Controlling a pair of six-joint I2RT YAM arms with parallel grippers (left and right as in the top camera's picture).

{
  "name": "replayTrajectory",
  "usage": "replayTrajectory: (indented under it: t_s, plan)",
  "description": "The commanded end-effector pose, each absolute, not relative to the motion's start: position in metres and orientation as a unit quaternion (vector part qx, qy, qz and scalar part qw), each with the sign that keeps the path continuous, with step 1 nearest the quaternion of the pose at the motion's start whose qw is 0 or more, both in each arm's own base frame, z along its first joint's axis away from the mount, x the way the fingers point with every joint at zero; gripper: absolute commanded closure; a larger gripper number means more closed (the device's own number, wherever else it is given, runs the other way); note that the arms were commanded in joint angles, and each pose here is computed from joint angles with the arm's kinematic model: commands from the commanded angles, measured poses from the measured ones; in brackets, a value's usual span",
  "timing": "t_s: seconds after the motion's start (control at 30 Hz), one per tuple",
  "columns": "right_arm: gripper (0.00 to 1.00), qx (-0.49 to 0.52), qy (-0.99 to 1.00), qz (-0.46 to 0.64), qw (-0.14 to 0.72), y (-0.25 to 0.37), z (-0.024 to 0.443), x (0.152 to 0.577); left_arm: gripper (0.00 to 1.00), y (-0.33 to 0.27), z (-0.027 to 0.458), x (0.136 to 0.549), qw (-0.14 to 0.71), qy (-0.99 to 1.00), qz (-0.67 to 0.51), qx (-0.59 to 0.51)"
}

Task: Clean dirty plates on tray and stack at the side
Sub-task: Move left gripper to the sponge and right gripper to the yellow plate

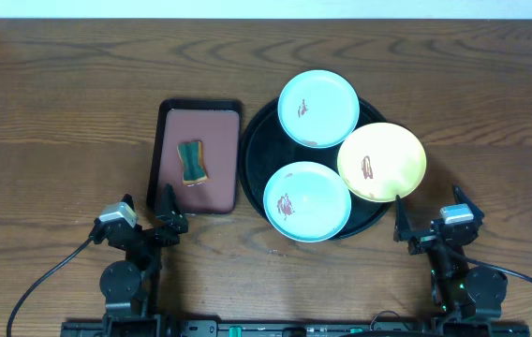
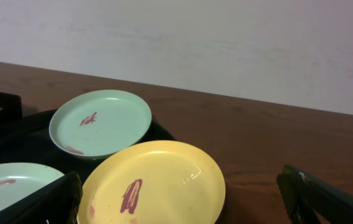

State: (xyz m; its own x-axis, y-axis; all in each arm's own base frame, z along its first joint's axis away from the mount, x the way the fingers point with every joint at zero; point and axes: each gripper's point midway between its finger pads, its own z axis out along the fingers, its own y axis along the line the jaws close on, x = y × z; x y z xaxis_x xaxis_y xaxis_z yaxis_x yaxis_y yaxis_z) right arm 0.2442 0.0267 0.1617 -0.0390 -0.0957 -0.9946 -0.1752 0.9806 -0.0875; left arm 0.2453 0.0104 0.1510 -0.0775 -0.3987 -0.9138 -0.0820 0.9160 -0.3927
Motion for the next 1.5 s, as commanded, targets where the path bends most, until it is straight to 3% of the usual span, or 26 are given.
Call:
replayTrajectory:
  t_s: [0.0,1.47]
  plan:
    - [0.01,-0.098,0.721,0.025,0.686,0.0270,0.1606,0.2441,0.10,0.0125,0.1369,0.2437,0.642,0.740,-0.108,-0.169]
    - [0.01,-0.103,0.719,0.034,0.686,0.0305,0.1611,0.2435,0.10,0.0071,0.1372,0.2440,0.640,0.742,-0.120,-0.159]
